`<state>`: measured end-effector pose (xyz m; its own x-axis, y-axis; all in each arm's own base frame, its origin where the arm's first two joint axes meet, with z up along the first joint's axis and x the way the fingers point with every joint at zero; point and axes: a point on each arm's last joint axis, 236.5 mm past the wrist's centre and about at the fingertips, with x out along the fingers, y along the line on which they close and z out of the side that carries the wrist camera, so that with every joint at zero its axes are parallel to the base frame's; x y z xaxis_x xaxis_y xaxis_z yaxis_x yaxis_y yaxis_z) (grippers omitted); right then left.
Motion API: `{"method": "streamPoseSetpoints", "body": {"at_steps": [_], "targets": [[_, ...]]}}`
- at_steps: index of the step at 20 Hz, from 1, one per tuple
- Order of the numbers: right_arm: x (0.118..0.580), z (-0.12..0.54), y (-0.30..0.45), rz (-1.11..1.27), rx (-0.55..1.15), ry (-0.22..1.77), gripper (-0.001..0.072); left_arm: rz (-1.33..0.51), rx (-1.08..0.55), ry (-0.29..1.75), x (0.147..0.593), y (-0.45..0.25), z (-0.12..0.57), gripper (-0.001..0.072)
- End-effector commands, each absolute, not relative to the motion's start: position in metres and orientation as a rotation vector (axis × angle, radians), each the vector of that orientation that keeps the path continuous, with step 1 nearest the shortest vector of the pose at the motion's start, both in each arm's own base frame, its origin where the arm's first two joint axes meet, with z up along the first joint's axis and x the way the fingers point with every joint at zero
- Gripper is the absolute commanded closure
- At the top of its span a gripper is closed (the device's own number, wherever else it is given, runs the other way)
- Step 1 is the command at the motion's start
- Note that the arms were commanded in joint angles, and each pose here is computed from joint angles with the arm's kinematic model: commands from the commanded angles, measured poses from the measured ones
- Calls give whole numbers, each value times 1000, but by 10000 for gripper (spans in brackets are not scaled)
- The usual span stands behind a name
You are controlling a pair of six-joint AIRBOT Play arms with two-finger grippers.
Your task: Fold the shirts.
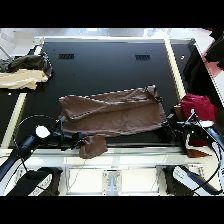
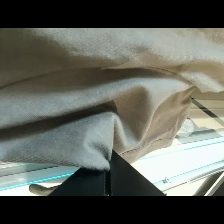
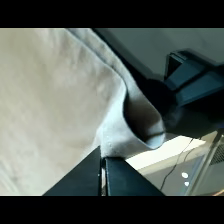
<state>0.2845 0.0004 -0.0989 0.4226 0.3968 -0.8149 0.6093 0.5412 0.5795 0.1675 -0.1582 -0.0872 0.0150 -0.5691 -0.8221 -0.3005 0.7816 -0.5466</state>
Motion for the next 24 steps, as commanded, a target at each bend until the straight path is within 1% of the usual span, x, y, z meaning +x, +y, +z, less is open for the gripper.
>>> {"method": "streamPoseSetpoints", "body": {"at_steps": [1, 3, 5, 7, 9, 11, 13, 15, 17, 19, 21, 24], "targets": [[292, -85, 4, -106, 1023, 1173, 697, -280, -681, 1554, 171, -158, -82, 698], [296, -54, 15, 78, 861, 1167, 698, -306, -664, 1455, 188, -152, -62, 698], [287, -15, 25, 240, 685, 1154, 698, -313, -612, 1312, 206, -137, -30, 698], [271, 21, 26, 297, 526, 1127, 698, -291, -510, 1155, 216, -113, 6, 699], [258, 50, 25, 274, 411, 1048, 698, -208, -432, 999, 220, -84, 37, 700], [244, 77, 34, 256, 398, 967, 698, -94, -461, 921, 215, -62, 55, 701], [227, 93, 36, 209, 383, 923, 699, -100, -449, 947, 202, -63, 57, 701], [209, 90, 34, 166, 370, 957, 699, -119, -411, 948, 208, -63, 64, 701], [201, 83, 37, 179, 377, 1010, 699, -150, -340, 940, 228, -61, 74, 702], [213, 77, 31, 171, 403, 1021, 699, -188, -258, 987, 254, -60, 74, 701], [229, 66, 27, 177, 448, 1050, 699, -208, -212, 1026, 291, -57, 70, 701], [240, 38, 24, 182, 518, 1158, 699, -259, -152, 1101, 339, -64, 54, 701]]}}
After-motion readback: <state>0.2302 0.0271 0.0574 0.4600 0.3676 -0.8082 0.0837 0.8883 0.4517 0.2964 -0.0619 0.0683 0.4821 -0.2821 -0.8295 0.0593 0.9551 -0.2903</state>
